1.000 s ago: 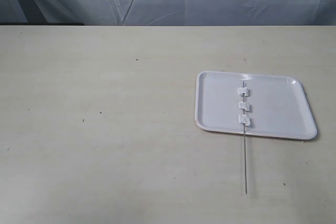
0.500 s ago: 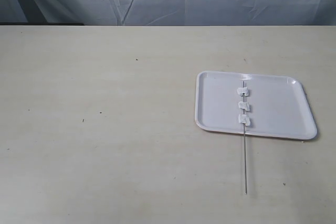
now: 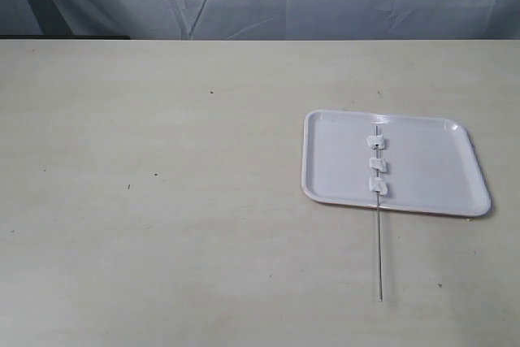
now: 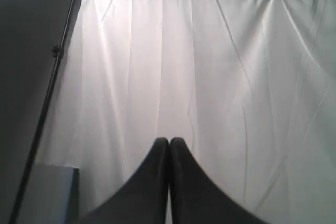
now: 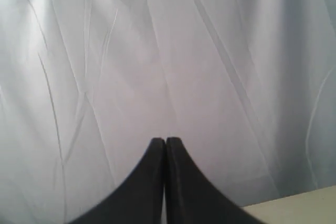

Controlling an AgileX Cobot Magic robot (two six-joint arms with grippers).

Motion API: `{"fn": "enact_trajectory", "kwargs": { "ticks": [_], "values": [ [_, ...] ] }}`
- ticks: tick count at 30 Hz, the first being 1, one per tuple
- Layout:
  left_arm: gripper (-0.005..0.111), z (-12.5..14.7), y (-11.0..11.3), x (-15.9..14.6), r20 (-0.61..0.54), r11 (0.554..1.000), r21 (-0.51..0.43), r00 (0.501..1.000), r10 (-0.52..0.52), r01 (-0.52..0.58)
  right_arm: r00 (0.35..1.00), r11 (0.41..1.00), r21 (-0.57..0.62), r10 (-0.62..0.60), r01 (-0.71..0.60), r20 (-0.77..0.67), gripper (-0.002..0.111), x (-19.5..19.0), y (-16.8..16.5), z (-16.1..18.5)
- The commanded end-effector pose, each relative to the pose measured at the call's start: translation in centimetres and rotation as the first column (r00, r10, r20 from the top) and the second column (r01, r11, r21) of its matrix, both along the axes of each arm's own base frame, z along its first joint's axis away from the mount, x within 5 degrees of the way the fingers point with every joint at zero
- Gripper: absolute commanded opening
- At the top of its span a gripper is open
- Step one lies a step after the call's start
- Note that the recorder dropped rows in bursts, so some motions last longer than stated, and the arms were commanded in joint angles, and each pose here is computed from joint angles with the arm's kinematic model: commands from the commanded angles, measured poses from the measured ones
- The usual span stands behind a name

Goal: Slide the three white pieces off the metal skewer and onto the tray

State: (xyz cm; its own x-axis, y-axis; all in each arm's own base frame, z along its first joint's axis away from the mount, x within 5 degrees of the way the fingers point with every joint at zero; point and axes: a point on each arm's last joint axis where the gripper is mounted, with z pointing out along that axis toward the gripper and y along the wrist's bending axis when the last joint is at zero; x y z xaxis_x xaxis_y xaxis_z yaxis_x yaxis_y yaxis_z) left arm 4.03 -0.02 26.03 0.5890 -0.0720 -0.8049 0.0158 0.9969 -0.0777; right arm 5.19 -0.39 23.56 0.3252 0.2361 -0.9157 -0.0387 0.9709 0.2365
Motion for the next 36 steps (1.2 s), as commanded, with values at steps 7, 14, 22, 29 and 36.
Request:
{"fn": "enact_trajectory", "kwargs": {
  "ticks": [7, 14, 22, 29, 36],
  "values": [
    [0.000, 14.3, -1.3, -0.1, 0.057, 0.981, 0.190, 0.997, -0.054, 0.042, 0.971, 0.999, 0.010, 0.040, -0.043, 0.234, 0.000, -3.0, 0.3, 11.9],
    [0.004, 13.4, -7.2, 15.8, -0.653, 0.765, -0.117, 0.532, -0.540, 0.633, 0.765, 0.985, -0.011, 0.129, -0.174, -0.631, 0.035, 8.7, 1.9, 15.2],
    [0.022, 4.9, -11.5, 21.6, -0.799, 0.564, -0.321, 0.102, -0.593, 0.761, 0.217, 0.905, 0.328, 0.390, -0.272, -0.895, 0.048, 16.1, 5.5, 7.0],
    [0.049, 1.8, -11.8, 23.5, -0.821, 0.594, -0.388, 0.029, -0.571, 0.705, 0.099, 0.902, 0.367, 0.397, -0.228, -0.912, 0.049, 18.1, 5.8, 4.0],
    [0.049, -2.4, -13.6, 24.7, -0.824, 0.569, -0.482, -0.125, -0.553, 0.666, 0.022, 0.904, 0.348, 0.365, -0.249, -0.931, 0.049, 18.9, 8.0, -0.8]
  ]
}}
